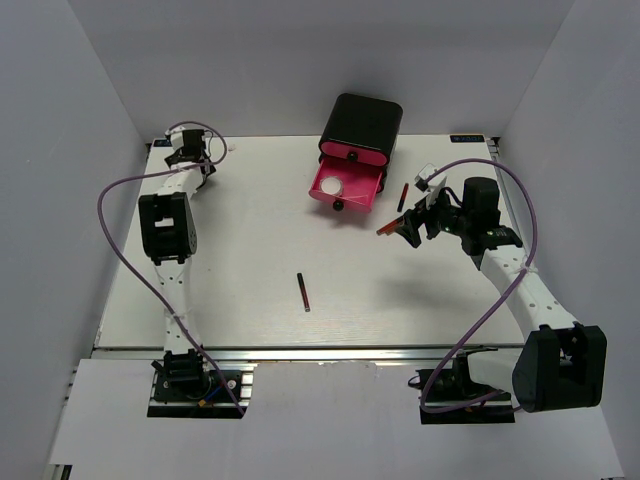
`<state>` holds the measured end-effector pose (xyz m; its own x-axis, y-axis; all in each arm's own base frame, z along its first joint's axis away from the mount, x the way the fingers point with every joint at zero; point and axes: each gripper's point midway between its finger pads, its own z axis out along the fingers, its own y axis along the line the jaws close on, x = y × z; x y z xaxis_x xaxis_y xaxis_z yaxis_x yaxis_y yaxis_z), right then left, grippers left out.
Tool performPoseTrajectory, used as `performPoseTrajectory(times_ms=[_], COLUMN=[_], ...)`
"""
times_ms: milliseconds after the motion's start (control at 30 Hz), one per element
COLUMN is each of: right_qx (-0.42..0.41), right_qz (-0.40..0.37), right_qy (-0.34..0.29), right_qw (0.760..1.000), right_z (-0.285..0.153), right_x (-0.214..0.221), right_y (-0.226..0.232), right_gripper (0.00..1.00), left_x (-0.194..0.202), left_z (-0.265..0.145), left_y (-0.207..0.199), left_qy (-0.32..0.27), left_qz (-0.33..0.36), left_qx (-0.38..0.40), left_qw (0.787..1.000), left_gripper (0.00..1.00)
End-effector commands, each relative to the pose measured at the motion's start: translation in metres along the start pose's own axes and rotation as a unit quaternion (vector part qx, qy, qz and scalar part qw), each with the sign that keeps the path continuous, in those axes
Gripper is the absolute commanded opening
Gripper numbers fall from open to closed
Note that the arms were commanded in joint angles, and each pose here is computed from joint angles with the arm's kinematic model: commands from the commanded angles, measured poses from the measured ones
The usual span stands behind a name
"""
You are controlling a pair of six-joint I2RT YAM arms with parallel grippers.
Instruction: Organize the makeup
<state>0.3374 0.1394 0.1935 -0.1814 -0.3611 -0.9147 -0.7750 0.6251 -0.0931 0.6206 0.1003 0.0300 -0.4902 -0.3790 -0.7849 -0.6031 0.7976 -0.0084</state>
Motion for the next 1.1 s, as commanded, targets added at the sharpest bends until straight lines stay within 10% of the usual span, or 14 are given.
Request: performPoseTrajectory(times_ms=[0, 333, 633, 867, 1067], right_qx=[0.007, 0.016, 0.036, 0.037, 0.041], right_qz=[-0.018, -0.023, -0.018, 0.001, 0.009], right_qy=[-0.016, -0.022, -0.027, -0.04, -0.039], right_qw=[1.0, 0.999, 0.999, 0.999, 0.998], right_z=[-0.003, -0.008, -0.012, -0.013, -0.015], right_x=[-0.016, -0.021, -0.024, -0.029, -0.028], right_y=[-0.006, -0.007, -0.011, -0.009, -0.008], right_gripper=[0.89, 0.89, 0.76, 0.21, 0.19], left_x=[-0.009, -0.023, 0.02, 0.056, 0.08], left_z=[-0.024, -0.107, -0.276, -0.372, -0.391], left_y=[-0.007, -0.054, -0.142, -0.22, -0.26], left_qy=[-0.004, 0.017, 0.029, 0.026, 0.03], left_qz=[-0.022, -0.104, -0.076, -0.028, -0.005], left_qx=[0.036, 0.222, 0.428, 0.515, 0.527], left_qw=[0.999, 0.969, 0.9, 0.857, 0.849], left_gripper=[0.5, 0.05, 0.04, 0.05, 0.1])
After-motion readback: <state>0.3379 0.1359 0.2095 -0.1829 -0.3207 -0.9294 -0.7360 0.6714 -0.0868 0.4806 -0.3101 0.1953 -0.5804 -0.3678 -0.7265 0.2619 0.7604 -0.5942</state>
